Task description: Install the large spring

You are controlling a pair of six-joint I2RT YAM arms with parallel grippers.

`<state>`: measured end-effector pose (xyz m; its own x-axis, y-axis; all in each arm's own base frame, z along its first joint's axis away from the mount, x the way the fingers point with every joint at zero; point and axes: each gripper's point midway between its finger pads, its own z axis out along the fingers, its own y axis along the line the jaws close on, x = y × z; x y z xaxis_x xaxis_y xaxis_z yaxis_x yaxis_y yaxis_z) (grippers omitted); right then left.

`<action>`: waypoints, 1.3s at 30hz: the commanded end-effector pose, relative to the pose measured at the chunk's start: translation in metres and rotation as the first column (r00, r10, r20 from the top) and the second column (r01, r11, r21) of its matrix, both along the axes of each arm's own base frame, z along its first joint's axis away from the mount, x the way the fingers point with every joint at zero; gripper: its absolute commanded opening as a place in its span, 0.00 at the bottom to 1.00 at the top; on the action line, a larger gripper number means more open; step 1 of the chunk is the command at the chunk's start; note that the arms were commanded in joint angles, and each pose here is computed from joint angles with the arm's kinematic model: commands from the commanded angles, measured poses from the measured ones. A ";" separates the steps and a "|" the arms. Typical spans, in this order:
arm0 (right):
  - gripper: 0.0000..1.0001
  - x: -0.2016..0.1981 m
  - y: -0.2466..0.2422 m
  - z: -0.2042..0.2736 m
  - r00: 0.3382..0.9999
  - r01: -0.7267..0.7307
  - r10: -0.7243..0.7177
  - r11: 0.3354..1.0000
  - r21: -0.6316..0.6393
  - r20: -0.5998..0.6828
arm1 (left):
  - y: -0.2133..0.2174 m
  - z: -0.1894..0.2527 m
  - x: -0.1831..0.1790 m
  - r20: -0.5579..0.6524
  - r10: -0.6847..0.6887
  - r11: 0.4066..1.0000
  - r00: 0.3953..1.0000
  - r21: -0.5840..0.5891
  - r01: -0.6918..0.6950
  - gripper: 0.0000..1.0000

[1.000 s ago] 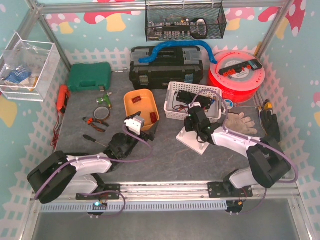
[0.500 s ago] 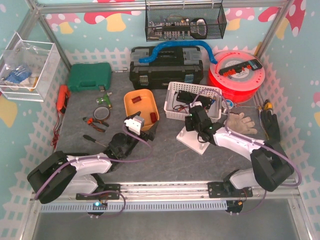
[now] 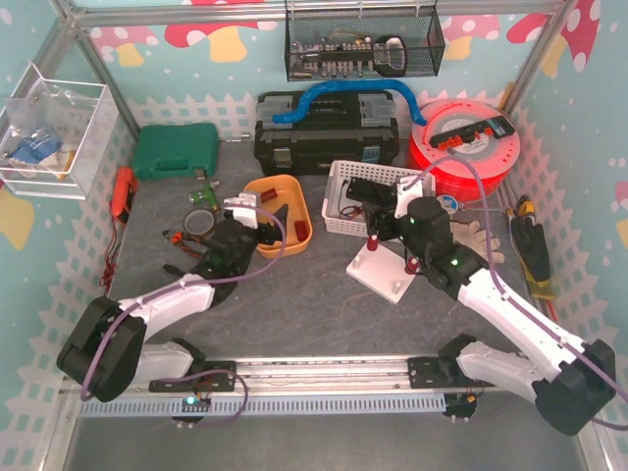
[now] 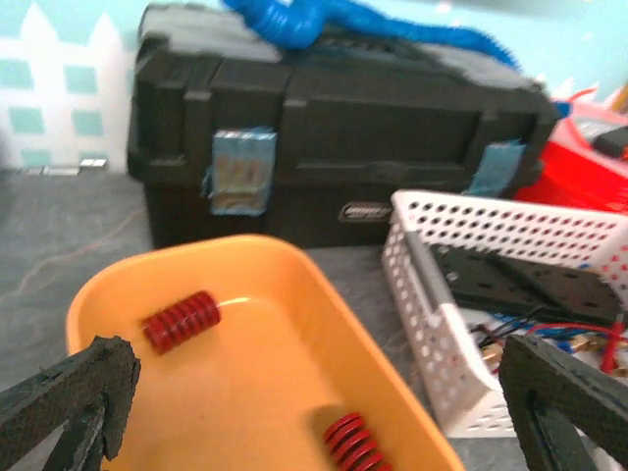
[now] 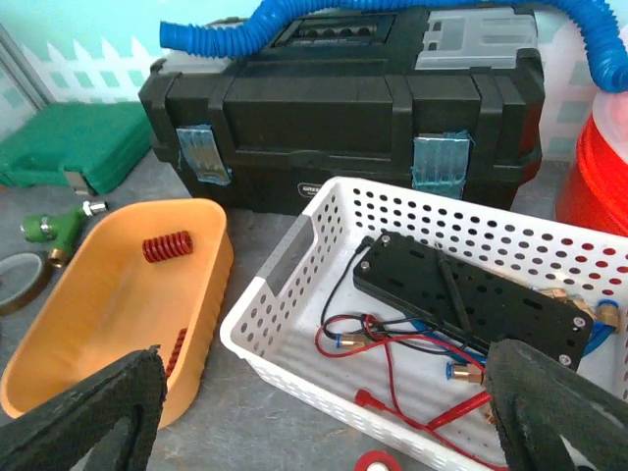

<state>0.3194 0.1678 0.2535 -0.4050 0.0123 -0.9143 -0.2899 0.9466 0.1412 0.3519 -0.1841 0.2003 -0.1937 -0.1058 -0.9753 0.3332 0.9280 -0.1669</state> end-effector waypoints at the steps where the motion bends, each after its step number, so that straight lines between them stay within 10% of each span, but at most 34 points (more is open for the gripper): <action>1: 0.90 -0.011 -0.009 -0.013 1.000 0.000 0.000 1.000 0.001 0.019 | 0.007 -0.037 0.008 -0.217 -0.002 1.000 0.976 0.025 0.007 0.99; 7: 0.91 -0.019 -0.016 -0.030 0.999 0.010 -0.010 1.000 0.010 0.050 | 0.008 -0.043 0.035 -0.268 0.030 0.982 0.963 0.187 0.022 0.97; 20: 0.90 -0.027 -0.014 -0.032 0.997 -0.019 0.016 0.999 0.050 0.070 | 0.019 -0.077 0.095 -0.296 -0.047 0.827 0.954 0.524 0.203 0.48; 39: 0.90 -0.027 -0.021 -0.028 0.996 0.005 -0.009 0.999 0.043 0.087 | 0.051 -0.129 0.135 -0.371 0.011 0.671 0.929 0.691 0.268 0.47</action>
